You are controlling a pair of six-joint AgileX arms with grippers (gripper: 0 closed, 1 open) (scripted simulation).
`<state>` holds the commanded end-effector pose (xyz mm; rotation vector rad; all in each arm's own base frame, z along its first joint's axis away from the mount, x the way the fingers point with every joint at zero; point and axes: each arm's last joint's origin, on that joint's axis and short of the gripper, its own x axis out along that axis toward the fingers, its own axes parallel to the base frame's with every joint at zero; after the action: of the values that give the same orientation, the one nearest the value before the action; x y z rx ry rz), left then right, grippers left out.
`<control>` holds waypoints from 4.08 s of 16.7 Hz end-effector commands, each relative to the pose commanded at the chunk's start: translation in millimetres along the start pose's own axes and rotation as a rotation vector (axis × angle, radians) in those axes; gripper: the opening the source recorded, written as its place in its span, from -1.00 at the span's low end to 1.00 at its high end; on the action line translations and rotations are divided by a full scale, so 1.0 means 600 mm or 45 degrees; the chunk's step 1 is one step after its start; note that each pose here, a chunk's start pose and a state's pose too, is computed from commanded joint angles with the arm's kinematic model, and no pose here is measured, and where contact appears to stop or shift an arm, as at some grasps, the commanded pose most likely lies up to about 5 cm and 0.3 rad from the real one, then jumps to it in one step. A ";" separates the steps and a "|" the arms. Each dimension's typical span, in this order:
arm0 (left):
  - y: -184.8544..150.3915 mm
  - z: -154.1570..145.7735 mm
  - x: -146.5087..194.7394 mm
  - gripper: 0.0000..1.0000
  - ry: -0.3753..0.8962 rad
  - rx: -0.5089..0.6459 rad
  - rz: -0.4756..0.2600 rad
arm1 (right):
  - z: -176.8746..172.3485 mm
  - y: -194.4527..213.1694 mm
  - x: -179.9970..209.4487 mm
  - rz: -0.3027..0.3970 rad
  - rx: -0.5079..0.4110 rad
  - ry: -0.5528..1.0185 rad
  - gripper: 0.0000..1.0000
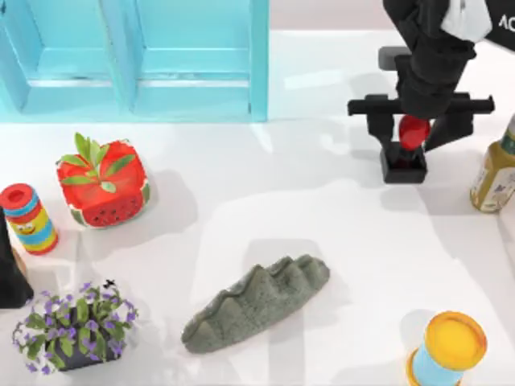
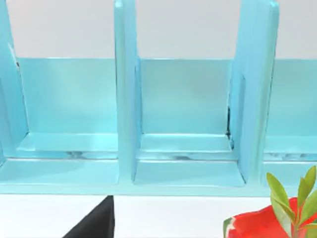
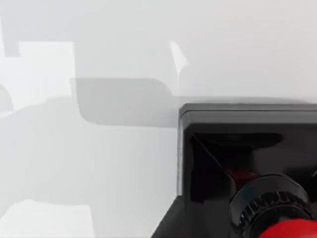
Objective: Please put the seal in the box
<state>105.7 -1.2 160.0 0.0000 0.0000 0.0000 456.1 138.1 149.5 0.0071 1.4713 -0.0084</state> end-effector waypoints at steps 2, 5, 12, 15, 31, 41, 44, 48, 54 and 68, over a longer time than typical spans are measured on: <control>0.000 0.000 0.000 1.00 0.000 0.000 0.000 | 0.000 0.000 0.000 0.000 0.000 0.000 -0.51; 0.000 0.000 0.000 1.00 0.000 0.000 0.000 | 0.000 0.000 0.000 0.000 0.000 0.000 -0.96; 0.000 0.000 0.000 1.00 0.000 0.000 0.000 | 0.000 0.000 0.000 0.000 0.000 0.000 -1.00; 0.000 0.000 0.000 1.00 0.000 0.000 0.000 | 0.000 0.002 -0.002 0.001 -0.002 -0.001 -1.00; 0.000 0.000 0.000 1.00 0.000 0.000 0.000 | 0.016 0.002 -0.167 0.000 -0.002 -0.001 -1.00; 0.000 0.000 0.000 1.00 0.000 0.000 0.000 | 0.015 -0.180 -0.237 -0.028 0.073 -0.186 -1.00; 0.000 0.000 0.000 1.00 0.000 0.000 0.000 | -0.041 -0.321 -0.261 -0.064 0.093 -0.168 -1.00; 0.000 0.000 0.000 1.00 0.000 0.000 0.000 | -0.154 -0.439 -0.264 -0.035 0.033 -0.060 -1.00; 0.000 0.000 0.000 1.00 0.000 0.000 0.000 | -0.230 -0.486 -0.261 0.028 0.003 -0.001 -1.00; 0.000 0.000 0.000 1.00 0.000 0.000 0.000 | -0.234 -0.483 -0.153 0.027 0.002 -0.001 -1.00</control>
<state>105.7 -1.2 160.0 0.0000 0.0000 0.0000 304.4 -150.4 227.2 0.0244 1.4706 0.0078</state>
